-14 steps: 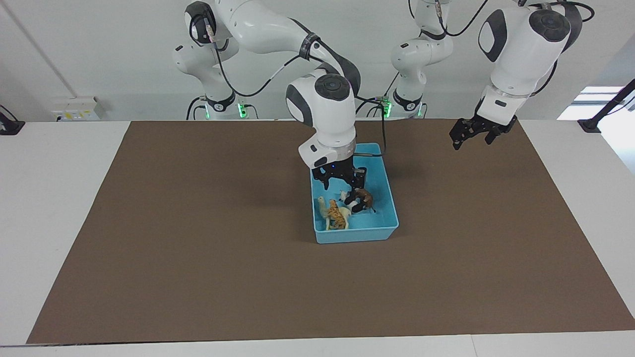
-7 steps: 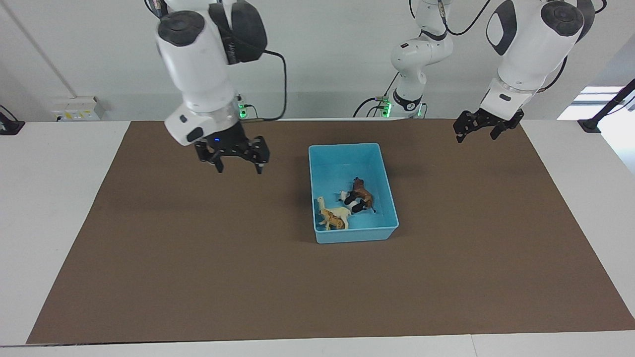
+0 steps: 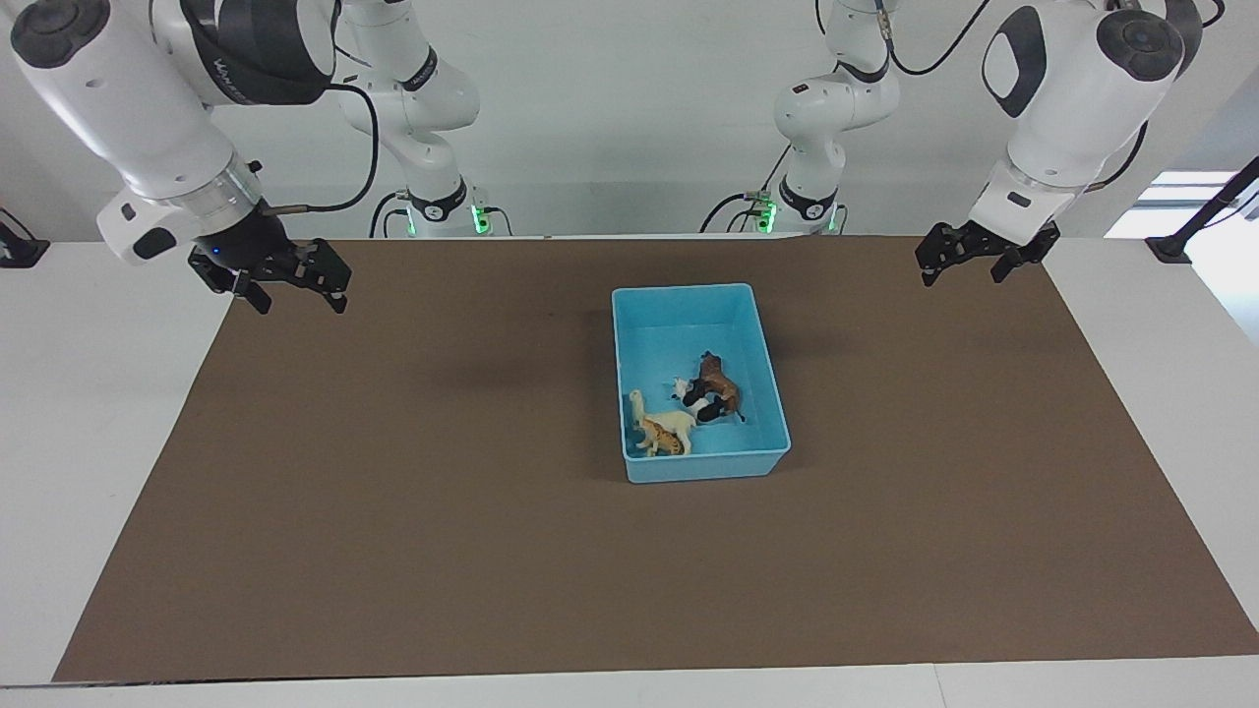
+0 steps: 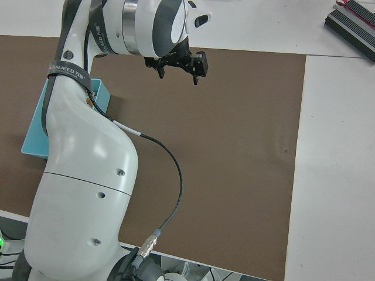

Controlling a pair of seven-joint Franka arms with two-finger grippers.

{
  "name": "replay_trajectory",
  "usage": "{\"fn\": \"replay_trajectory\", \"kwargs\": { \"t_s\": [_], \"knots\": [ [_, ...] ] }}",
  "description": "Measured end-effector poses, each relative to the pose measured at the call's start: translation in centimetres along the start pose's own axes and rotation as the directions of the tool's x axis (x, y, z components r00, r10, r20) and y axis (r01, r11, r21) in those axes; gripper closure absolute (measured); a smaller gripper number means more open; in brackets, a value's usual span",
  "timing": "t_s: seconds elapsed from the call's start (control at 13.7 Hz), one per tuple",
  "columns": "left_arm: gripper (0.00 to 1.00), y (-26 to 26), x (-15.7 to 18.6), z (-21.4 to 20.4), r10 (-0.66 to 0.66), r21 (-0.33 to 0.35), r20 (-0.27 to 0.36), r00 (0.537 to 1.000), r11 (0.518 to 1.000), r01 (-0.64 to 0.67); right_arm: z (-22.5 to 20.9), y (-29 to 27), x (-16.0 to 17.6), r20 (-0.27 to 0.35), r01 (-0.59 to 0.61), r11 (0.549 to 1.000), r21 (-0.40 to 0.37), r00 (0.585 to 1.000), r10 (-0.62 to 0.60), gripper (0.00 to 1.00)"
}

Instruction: Put all toys into storage box

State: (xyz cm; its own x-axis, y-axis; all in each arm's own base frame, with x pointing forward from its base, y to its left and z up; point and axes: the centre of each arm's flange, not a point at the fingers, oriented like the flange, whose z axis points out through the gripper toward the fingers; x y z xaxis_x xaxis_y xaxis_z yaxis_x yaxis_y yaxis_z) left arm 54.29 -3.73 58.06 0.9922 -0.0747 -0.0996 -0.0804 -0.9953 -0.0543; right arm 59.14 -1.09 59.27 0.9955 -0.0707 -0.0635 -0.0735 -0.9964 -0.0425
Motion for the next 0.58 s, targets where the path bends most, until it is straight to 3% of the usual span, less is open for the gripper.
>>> {"fn": "replay_trajectory", "kwargs": {
  "t_s": [0.58],
  "knots": [
    [0.0, 1.8, 0.4, -1.2, 0.035, -0.001, 0.012, 0.999, 0.999, -0.035, 0.8, 1.7, -0.6, 0.005, -0.026, 1.0, -0.01, 1.0, 0.026, 0.0]
  ]
}}
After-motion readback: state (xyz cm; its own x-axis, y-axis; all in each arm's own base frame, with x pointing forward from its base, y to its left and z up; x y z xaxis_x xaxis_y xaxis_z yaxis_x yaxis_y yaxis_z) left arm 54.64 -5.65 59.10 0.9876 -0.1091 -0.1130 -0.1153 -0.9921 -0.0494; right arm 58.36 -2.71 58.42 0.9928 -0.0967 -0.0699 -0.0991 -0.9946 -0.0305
